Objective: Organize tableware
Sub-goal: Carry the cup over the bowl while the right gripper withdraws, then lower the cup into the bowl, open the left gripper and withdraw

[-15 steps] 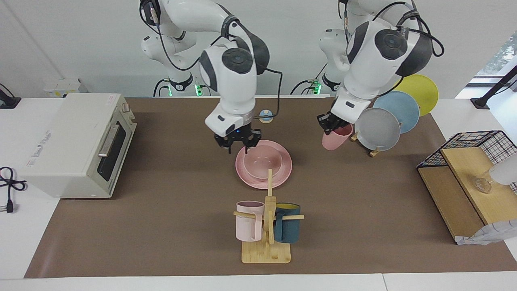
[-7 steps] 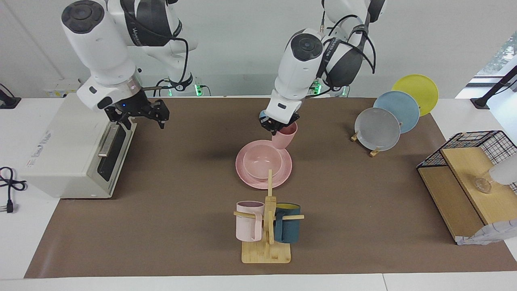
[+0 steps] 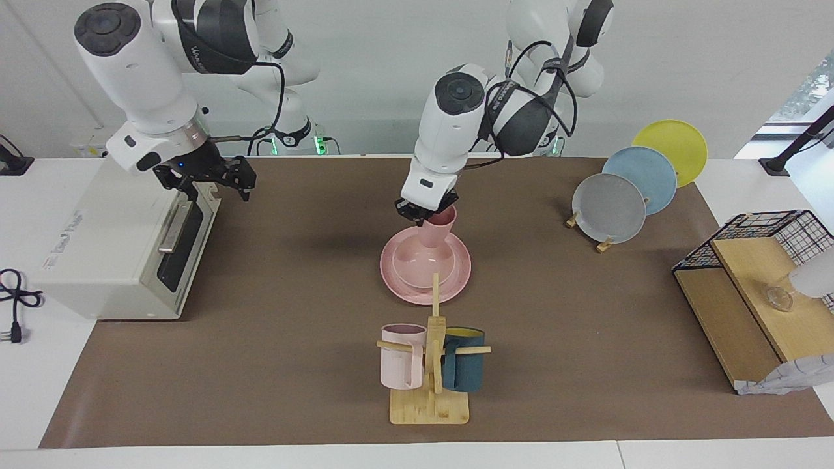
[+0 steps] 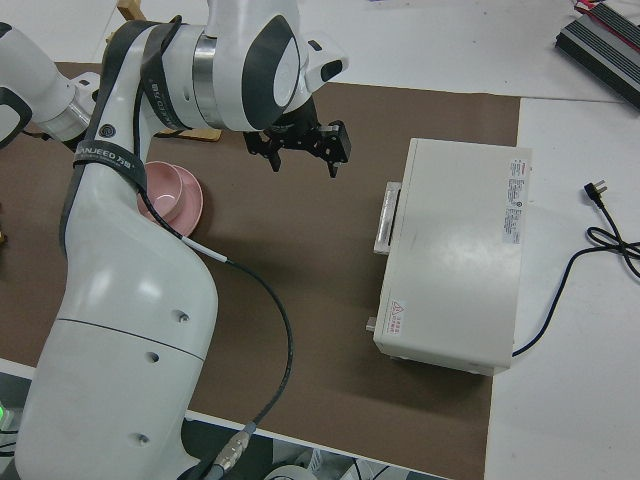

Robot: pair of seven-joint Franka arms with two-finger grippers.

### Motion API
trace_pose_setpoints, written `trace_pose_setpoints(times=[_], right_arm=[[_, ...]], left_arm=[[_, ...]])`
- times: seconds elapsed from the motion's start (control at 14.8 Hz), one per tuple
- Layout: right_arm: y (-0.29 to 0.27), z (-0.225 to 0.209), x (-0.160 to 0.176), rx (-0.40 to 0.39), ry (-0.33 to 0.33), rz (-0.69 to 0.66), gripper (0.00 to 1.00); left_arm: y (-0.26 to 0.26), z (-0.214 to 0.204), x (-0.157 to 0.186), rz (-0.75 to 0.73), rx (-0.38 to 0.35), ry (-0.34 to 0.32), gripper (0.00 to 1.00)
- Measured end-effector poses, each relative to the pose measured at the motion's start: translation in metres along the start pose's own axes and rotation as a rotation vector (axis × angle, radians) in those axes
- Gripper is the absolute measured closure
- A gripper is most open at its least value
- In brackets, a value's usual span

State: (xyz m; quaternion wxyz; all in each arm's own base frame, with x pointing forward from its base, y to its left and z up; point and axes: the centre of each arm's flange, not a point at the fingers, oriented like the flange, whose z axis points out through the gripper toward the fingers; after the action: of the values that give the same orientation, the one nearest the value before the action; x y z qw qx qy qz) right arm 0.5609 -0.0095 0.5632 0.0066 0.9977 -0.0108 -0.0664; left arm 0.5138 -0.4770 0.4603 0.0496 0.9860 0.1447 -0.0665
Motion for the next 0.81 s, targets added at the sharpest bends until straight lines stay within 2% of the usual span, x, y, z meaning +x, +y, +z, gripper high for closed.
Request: trace_pose_setpoints(times=[0.34,0.81], right_arm=[[0.003,0.0,-0.001,-0.011,0.04,-0.007,0.0],[0.01,-0.003,-0.004,-0.017,0.025,-0.001,0.0]], left_arm=[[0.001,0.029,0.008,-0.021,-0.005,0.008,0.95],[-0.004,0.058,0.015,-0.034,-0.013,0.022,0.95]])
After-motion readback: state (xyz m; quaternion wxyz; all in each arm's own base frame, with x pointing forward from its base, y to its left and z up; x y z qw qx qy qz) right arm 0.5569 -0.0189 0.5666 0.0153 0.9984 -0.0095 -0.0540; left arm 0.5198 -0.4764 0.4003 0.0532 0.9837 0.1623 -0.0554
